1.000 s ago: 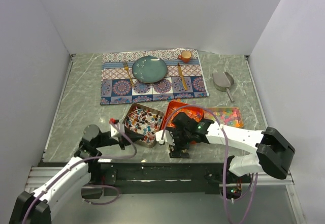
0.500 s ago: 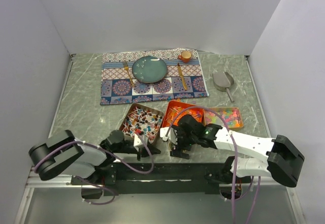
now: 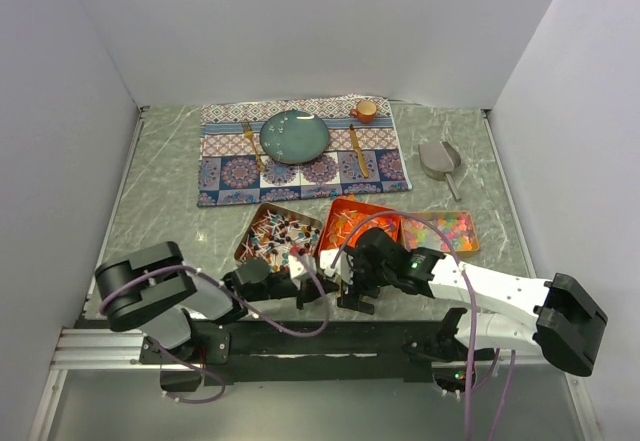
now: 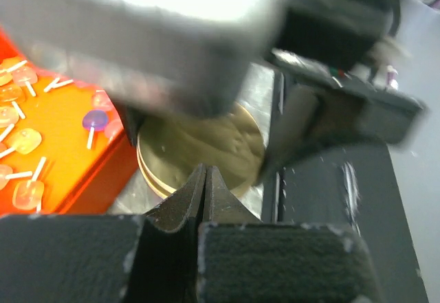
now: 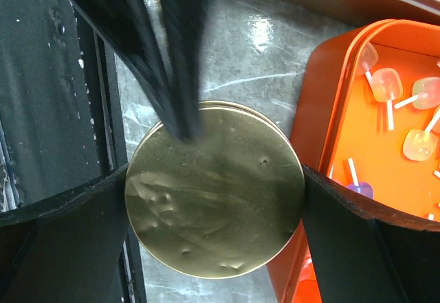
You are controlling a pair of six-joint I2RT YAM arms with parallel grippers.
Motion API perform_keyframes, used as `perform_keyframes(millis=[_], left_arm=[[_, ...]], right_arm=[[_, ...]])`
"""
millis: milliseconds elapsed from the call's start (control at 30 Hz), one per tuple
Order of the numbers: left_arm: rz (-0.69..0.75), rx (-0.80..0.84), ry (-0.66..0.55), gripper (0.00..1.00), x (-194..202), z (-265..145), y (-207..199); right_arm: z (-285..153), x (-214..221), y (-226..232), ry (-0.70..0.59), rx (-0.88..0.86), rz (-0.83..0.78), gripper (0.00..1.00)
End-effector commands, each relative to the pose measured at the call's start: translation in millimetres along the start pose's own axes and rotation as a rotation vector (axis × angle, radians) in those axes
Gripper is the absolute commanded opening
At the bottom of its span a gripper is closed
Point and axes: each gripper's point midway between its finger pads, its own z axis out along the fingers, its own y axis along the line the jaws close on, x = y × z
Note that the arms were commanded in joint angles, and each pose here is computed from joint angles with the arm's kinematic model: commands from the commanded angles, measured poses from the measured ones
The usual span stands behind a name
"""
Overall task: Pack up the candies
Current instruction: Close the bottle lid on the packing bottle.
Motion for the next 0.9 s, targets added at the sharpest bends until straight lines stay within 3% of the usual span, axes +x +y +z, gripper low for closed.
perform_keyframes(millis=[0, 133, 267, 700, 867], left_arm=[[-0.021, -0.043, -0.214, 0.01, -55.4, 22.3, 4.9], [-0.077, -0.070, -0.184, 0.01, -46.6, 27.4, 7.2], [-0.109, -0.095, -0.070, 0.01, -16.8, 32.5, 10.7], [-0.094, -0.087, 0.094, 0.01, 31.6, 37.5, 1.1], [-0.087, -0.107, 0.129, 0.01, 44.9, 38.9, 1.3]], right_arm=[[2.0, -16.6, -10.2, -0.055, 0.033, 0.012, 1.00], [5.0, -19.7, -10.8, -0.073, 0.033, 0.031, 1.00], [5.3, -18.8, -12.5, -0.078, 0.048, 0.036, 1.00], [-7.8, -16.3, -10.5, -0.054, 0.046, 0.040, 1.00], [-22.6, -15.8, -24.4, -0.045, 0.125, 0.049, 1.00]])
